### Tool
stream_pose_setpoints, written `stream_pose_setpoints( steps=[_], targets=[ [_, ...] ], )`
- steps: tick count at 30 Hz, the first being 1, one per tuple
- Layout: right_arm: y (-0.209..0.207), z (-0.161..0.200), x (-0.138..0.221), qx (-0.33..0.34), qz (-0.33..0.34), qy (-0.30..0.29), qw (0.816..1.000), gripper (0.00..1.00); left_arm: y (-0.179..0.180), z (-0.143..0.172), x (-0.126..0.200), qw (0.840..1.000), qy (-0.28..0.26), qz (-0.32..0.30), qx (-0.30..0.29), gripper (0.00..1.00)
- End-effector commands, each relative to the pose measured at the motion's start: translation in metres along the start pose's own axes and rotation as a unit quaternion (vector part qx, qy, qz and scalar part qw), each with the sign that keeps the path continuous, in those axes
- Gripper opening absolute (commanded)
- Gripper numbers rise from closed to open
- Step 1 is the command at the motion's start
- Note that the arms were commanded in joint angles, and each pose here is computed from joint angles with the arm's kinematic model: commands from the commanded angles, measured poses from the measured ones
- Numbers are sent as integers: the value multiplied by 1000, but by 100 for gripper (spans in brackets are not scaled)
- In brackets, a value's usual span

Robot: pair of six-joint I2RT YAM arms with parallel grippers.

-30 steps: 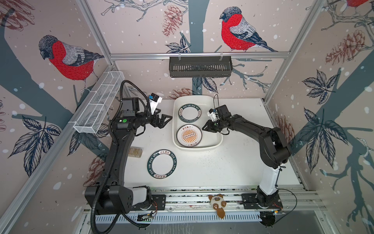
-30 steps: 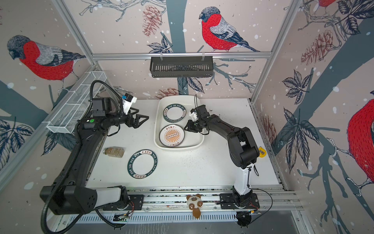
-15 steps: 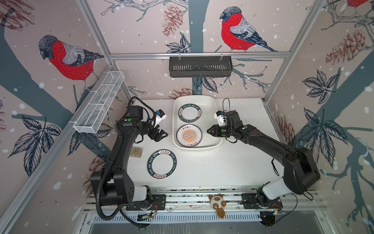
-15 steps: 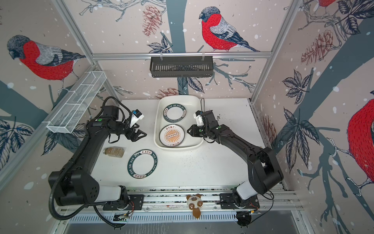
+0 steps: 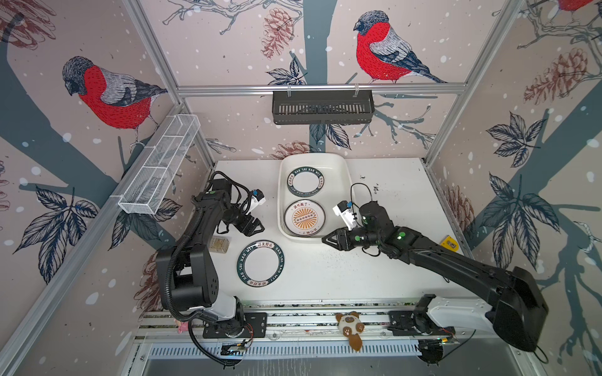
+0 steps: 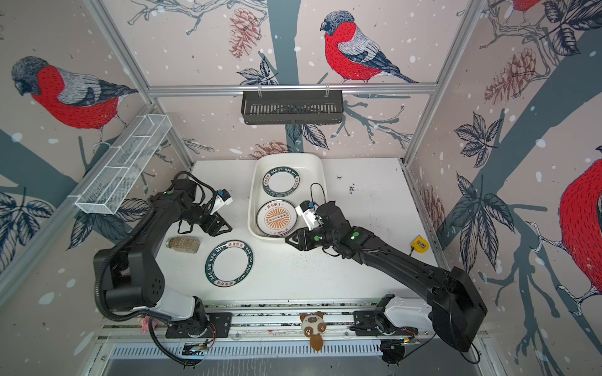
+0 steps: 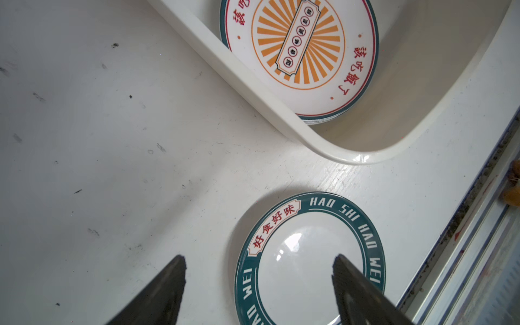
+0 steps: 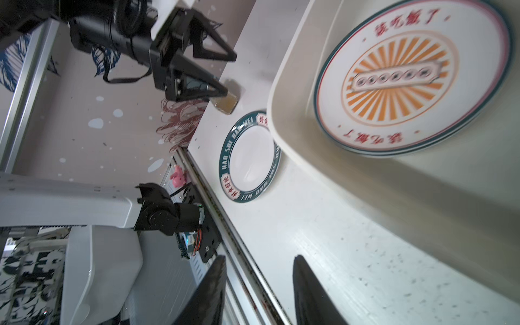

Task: Place the plates into the plastic bin on the countertop
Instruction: Pick up the plate from the bottom-left of the table.

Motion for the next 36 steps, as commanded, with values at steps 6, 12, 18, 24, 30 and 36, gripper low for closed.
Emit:
stream_pose_setpoints(
  steps=[6,12,18,24,30,36],
  targets=[
    [2,44,-23,-81,-14,-35,996,40,-1,-11,12,998,-49,-28,40,83],
    [7,77,-40,-127,-33,-71,989,40,-5,-16,23,993,-76,-61,72,83],
    [4,110,-73,-187,-21,-76,979,39,-9,-8,23,989,-71,-80,100,81],
    [8,120,-102,-222,-48,-72,971,38,-18,-7,33,987,-80,-100,100,81],
    [11,123,-128,-244,-62,-68,965,38,-22,-14,44,984,-105,-113,88,81],
    [5,119,-141,-273,-66,-65,958,38,-27,-23,55,980,-138,-117,78,81]
  ],
)
Point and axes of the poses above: each gripper's point midway between its finger pads, its own x axis back along the fingers, its own y axis along the line the jaws close on, z = x × y, the point moved 7 cm from there along x, back along the fingers, and after that the axes turned 11 degrees about -x, right-handed, at the moved point
